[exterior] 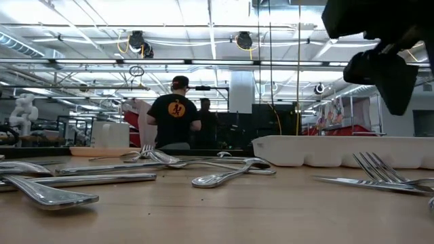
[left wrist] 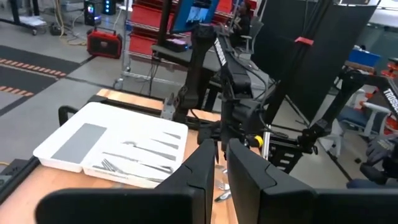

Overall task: Sort silverware
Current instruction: Put the silver fork into the white silverware tray

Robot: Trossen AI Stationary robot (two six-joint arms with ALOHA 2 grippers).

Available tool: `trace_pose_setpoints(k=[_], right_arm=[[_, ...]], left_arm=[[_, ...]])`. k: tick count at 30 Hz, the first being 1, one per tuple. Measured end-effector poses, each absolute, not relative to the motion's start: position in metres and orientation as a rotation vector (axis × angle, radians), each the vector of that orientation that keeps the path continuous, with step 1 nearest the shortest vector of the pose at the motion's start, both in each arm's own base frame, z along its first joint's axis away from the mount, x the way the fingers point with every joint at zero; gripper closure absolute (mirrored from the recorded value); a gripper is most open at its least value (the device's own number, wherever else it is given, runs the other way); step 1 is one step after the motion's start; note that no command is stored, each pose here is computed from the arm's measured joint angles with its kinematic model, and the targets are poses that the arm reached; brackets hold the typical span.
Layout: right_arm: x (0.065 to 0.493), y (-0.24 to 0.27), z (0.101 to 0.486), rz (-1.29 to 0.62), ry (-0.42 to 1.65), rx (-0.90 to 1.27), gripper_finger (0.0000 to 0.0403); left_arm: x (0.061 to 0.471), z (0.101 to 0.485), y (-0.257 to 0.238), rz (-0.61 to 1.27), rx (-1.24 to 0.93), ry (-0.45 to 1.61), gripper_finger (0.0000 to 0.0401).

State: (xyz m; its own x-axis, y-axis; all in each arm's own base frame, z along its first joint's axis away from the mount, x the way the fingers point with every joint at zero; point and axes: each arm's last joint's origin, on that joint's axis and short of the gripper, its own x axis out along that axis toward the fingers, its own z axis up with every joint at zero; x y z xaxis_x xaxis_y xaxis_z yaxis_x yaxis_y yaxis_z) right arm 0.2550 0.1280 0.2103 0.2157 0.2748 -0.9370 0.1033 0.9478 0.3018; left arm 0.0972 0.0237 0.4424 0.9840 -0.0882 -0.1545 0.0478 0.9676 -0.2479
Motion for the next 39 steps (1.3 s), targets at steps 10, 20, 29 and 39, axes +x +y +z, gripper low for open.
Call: trace_pose_setpoints(k=[10,20,29,39], right_arm=[[0.254,0.141,0.19,0.24,1.431,0.126,0.0112],[0.261,0.146,0.158,0.239,1.524,0.047,0.0112],[0.265,0.146,0.138,0.171,1.582,-0.016,0.0181],[0.267,0.15,0.148,0.203,1.589,0.012,0.0393]], left_arm=[[0.104,0.425,0.026,-0.06,-0.276,0.237,0.0354],[0.105,0.421,0.027,-0.026,-0.282,0.262,0.0354],[0.105,0.421,0.028,-0.018,-0.281,0.262,0.0354],[0.105,0.421,0.028,-0.017,-0.279,0.262,0.0354]])
